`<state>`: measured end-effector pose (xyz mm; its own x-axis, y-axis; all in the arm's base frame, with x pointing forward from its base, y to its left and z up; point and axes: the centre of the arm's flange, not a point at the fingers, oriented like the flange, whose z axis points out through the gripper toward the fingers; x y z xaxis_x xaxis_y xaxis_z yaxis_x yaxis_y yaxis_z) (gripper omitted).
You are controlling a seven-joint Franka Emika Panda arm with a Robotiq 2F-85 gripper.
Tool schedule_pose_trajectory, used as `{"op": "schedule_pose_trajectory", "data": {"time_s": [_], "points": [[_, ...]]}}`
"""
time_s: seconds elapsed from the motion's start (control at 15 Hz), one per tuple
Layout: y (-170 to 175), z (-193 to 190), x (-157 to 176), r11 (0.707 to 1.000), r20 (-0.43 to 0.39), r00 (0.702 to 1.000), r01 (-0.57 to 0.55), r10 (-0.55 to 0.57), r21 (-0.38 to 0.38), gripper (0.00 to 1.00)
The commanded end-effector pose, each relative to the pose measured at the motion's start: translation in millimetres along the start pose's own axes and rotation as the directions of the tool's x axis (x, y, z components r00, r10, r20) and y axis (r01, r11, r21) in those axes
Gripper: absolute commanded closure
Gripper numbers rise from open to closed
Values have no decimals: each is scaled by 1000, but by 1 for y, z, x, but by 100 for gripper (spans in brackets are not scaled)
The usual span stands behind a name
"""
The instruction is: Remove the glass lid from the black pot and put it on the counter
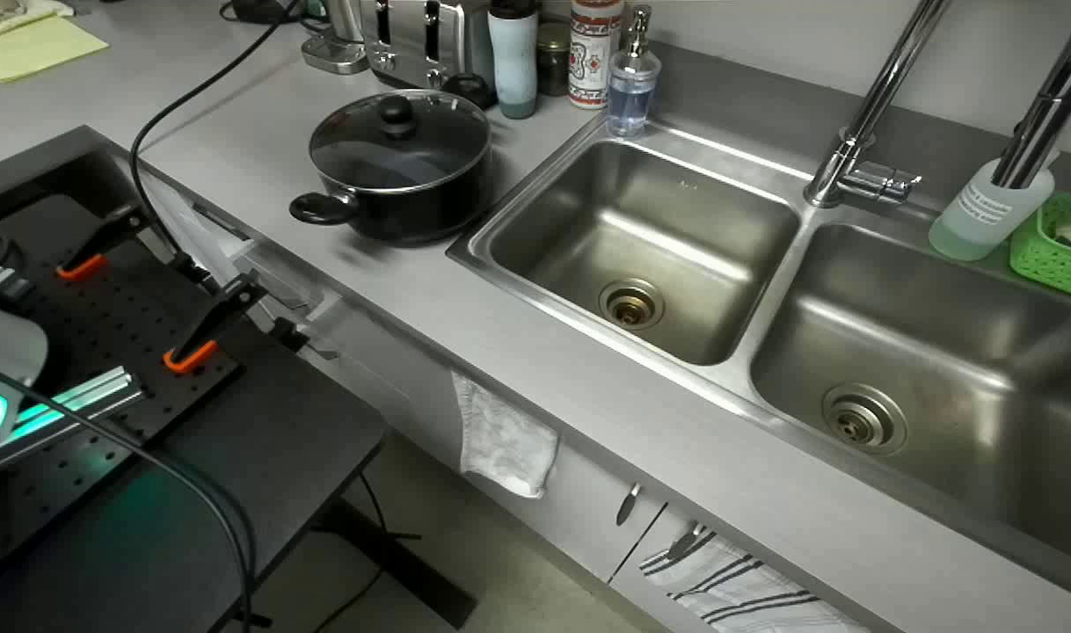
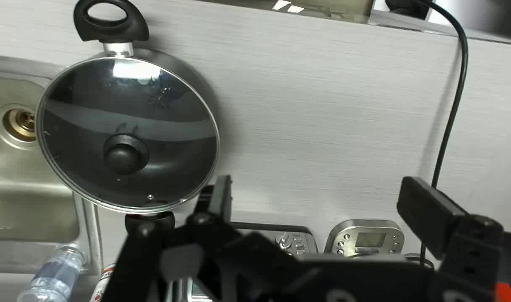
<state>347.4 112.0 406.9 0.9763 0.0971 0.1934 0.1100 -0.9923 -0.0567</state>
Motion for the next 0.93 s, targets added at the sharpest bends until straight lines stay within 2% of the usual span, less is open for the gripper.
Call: {"op": "schedule_pose_trajectory", "data": {"time_s": [0.0,0.87], "points": [[0,0,0,1000,0,1000,0,0,0,0],[3,6,6,1000,3,1000,-4,4,-12,0]]}}
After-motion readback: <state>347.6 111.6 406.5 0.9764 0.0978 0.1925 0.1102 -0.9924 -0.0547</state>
